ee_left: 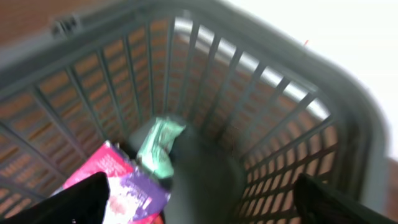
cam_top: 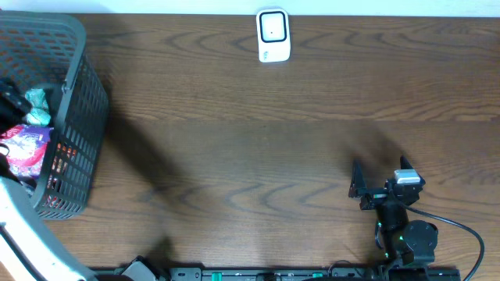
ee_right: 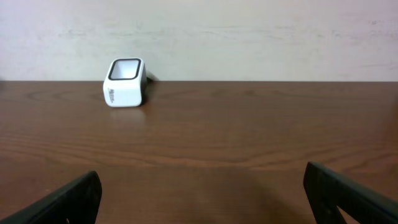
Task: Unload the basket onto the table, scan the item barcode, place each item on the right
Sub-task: 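Lower the left gripper into the basket and grasp the purple wipes pack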
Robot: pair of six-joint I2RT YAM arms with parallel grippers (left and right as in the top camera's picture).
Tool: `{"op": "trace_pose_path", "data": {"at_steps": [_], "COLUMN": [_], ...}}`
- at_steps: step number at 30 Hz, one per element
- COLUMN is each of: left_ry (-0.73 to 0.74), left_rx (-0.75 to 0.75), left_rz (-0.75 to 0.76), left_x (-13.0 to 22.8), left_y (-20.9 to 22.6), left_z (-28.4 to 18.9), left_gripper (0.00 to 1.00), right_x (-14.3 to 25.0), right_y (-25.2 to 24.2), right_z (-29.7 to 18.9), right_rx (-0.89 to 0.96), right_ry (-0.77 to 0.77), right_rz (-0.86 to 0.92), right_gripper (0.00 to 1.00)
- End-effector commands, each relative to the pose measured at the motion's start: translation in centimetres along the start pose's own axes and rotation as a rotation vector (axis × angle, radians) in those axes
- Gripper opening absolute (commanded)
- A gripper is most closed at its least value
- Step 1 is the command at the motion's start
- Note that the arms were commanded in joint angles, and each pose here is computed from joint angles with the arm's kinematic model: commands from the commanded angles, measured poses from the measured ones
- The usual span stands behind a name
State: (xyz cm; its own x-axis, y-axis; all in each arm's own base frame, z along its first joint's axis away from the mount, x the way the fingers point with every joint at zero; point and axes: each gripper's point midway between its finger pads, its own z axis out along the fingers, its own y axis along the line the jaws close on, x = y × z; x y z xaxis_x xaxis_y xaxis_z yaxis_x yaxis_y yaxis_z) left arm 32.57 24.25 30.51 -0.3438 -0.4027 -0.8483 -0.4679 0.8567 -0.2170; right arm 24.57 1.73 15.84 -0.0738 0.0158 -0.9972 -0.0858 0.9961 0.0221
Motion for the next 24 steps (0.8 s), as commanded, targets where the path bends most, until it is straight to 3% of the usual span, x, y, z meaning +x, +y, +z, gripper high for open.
{"op": "trace_pose_path", "data": {"at_steps": [1, 5, 12, 18, 24], "left_ry": [0.099, 0.266, 0.493, 0.600, 0.682], "left_rx": [-0.028, -0.073, -0.117, -0.097, -0.283], "left_rz": [0.134, 0.223, 0.240, 0.313, 0.416], "left_x": [2.3, 6.6, 13.0, 16.4, 17.7], "left_y": [1.5, 4.0, 7.0, 6.8, 9.0], "left_z": [2.4, 5.3, 9.0, 11.1, 11.9], "left_gripper": [0.99, 1.00, 1.00, 1.00, 1.00], "right_x": [0.1, 0.1, 0.1, 0.1, 0.1], "right_y": [-0.1, -0.1, -0.1, -0.1, -0.1], "right_z": [0.0, 0.0, 0.0, 0.0, 0.0], "right_rx": [0.002, 0.002, 0.002, 0.002, 0.002], "right_ry": [-0.002, -0.001, -0.002, -0.002, -0.002], "right_rz": [0.015, 0.015, 0.015, 0.015, 0.015], "right_gripper": [0.99, 0.99, 0.99, 0.99, 0.99]}}
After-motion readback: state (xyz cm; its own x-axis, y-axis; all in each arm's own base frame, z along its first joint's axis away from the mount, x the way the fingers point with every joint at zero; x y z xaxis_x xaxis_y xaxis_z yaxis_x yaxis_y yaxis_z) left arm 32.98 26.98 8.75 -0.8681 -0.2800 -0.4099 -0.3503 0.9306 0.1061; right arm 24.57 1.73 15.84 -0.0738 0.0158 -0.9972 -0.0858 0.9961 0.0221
